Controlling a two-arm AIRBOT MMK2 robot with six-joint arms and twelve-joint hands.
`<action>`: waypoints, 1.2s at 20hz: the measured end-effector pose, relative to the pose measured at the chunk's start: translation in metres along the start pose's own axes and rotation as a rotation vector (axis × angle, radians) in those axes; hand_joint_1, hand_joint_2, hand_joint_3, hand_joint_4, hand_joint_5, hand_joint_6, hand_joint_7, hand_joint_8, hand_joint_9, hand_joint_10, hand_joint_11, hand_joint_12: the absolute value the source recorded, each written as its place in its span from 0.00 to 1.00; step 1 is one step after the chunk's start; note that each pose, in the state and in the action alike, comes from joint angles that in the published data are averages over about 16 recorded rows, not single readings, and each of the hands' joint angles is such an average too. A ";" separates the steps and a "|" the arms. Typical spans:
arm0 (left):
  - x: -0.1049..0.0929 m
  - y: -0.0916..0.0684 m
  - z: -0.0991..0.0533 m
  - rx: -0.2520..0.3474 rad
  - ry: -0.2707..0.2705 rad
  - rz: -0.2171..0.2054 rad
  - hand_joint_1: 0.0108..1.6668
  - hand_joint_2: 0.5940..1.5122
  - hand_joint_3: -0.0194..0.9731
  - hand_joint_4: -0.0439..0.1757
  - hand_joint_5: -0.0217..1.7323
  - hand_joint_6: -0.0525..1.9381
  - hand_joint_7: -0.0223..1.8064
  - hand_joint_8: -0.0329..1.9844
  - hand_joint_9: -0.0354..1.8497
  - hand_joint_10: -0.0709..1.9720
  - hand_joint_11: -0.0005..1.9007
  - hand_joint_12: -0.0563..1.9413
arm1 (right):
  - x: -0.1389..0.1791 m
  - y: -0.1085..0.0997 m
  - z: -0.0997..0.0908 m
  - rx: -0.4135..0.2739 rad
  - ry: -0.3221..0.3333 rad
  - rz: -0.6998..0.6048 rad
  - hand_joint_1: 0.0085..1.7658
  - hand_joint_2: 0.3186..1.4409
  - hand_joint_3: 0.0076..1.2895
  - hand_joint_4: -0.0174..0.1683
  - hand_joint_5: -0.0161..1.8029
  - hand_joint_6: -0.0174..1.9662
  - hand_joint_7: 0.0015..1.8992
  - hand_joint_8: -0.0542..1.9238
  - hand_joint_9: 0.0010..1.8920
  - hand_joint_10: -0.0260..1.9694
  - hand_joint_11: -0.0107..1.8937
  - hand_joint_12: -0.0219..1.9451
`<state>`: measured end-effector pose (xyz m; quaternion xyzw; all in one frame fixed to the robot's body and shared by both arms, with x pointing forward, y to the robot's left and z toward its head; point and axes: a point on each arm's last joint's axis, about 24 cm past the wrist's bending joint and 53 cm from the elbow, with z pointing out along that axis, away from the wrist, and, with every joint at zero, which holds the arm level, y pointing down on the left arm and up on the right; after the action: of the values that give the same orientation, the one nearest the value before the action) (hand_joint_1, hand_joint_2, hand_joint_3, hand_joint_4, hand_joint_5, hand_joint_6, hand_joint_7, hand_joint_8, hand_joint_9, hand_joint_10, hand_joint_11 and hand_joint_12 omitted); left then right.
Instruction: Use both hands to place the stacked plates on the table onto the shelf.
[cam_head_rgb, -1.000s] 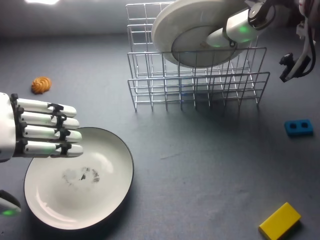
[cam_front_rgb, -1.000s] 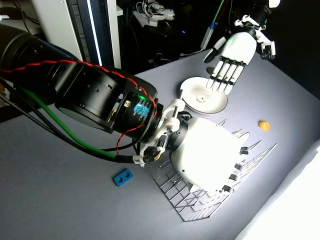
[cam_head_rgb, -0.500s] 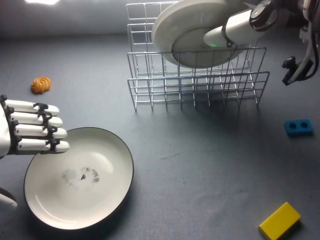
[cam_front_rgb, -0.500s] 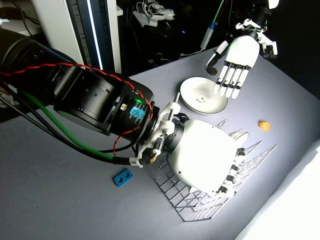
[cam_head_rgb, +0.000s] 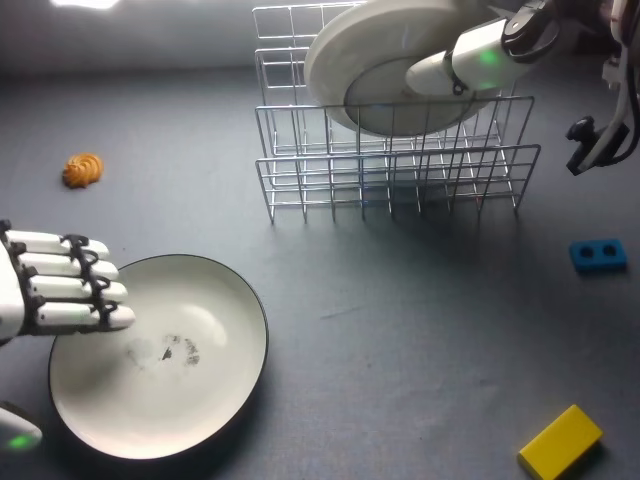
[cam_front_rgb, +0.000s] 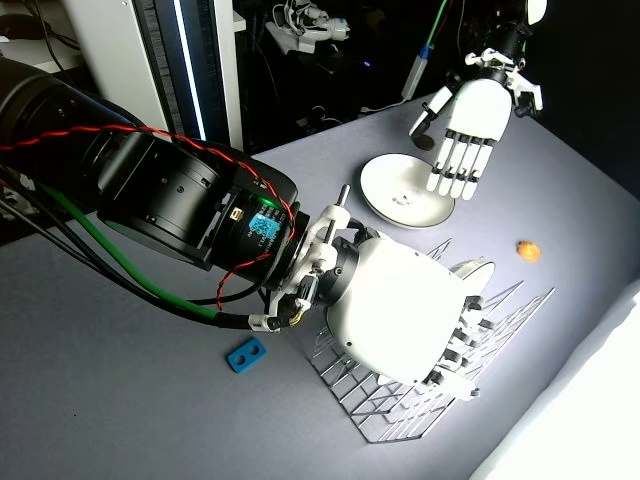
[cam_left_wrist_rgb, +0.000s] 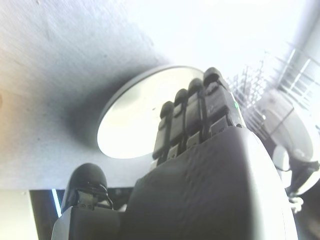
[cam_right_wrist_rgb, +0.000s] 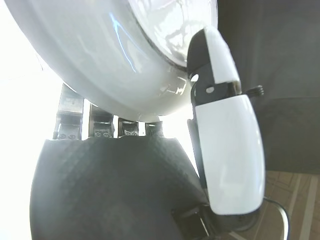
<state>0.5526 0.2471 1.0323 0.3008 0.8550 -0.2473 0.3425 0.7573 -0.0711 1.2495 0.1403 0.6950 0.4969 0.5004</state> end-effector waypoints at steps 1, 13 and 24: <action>0.002 0.000 0.001 -0.003 0.001 -0.013 0.01 0.63 0.02 0.21 0.05 0.03 0.05 0.02 0.04 0.04 0.01 0.03 | 0.000 0.000 0.000 0.001 0.001 -0.004 0.55 0.69 0.01 0.06 0.31 0.26 0.31 0.37 0.24 0.60 0.08 0.87; 0.018 0.007 0.007 -0.060 -0.009 -0.204 0.01 0.63 0.02 0.20 0.05 0.03 0.06 0.02 0.03 0.04 0.01 0.02 | -0.004 0.011 -0.003 -0.017 0.007 -0.061 0.57 0.63 0.01 0.08 0.14 0.72 0.07 0.91 0.05 0.96 0.06 0.98; 0.035 0.015 0.004 -0.126 -0.014 -0.373 0.01 0.63 0.02 0.18 0.04 0.02 0.05 0.01 0.02 0.02 0.01 0.03 | 0.009 0.091 -0.018 -0.205 -0.001 -0.347 0.57 0.62 0.01 0.08 0.13 0.63 0.09 0.78 0.06 0.85 0.03 0.94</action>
<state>0.5444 0.2675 1.0012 0.1132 0.9073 -0.2545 0.3149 0.7103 -0.0328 1.3199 -0.0328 0.6541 0.4715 0.5906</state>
